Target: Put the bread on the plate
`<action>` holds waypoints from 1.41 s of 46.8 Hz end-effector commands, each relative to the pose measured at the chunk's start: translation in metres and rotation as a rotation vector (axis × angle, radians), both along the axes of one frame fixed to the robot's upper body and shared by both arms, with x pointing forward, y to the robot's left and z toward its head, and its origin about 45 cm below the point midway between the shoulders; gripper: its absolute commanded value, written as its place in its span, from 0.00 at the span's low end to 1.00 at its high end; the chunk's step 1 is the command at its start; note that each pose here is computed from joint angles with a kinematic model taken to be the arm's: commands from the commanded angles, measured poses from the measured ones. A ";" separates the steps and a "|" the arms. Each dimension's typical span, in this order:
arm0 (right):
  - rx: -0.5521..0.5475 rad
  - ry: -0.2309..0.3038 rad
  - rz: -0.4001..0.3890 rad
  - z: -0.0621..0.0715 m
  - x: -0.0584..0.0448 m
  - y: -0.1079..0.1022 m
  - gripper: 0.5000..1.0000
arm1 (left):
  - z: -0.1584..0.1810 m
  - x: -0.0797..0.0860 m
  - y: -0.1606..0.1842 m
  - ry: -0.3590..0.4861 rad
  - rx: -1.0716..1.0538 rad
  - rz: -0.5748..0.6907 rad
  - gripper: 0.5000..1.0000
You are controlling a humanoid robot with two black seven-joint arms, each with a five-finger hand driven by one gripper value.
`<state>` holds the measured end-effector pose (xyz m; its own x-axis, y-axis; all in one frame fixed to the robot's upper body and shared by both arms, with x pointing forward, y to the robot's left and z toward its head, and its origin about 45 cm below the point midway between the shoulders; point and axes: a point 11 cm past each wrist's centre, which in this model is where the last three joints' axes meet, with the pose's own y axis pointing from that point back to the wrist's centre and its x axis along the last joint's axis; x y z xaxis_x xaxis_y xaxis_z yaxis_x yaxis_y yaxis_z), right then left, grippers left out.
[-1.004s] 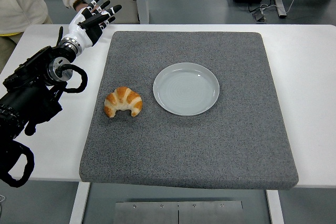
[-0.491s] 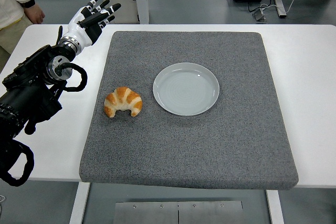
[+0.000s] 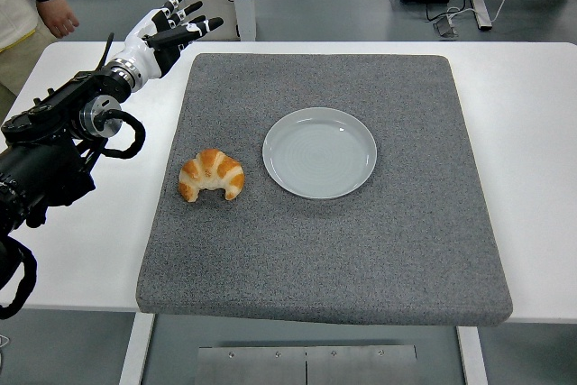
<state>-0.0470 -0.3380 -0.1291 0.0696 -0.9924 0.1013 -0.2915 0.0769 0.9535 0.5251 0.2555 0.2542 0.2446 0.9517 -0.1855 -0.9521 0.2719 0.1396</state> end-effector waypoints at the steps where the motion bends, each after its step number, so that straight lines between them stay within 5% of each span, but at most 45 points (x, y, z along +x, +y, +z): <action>1: 0.000 0.000 0.001 0.000 0.000 0.000 1.00 | 0.011 -0.001 -0.005 -0.039 0.016 -0.046 0.94; 18: 0.000 0.000 0.000 0.000 0.000 0.000 1.00 | 0.043 -0.021 -0.021 -0.166 0.150 -0.207 0.94; 29: 0.000 0.000 0.000 0.000 0.000 0.000 1.00 | 0.055 -0.049 -0.037 -0.352 0.410 -0.315 0.94; 40: 0.002 0.000 0.000 0.000 0.000 0.000 1.00 | 0.066 -0.069 -0.049 -0.414 0.455 -0.370 0.94; 60: 0.000 0.000 0.000 0.000 0.000 0.000 1.00 | 0.040 -0.098 -0.063 -0.437 0.640 -0.443 0.91; 66: 0.000 0.000 0.000 0.000 0.000 0.000 1.00 | 0.035 -0.111 -0.057 -0.347 0.691 -0.462 0.93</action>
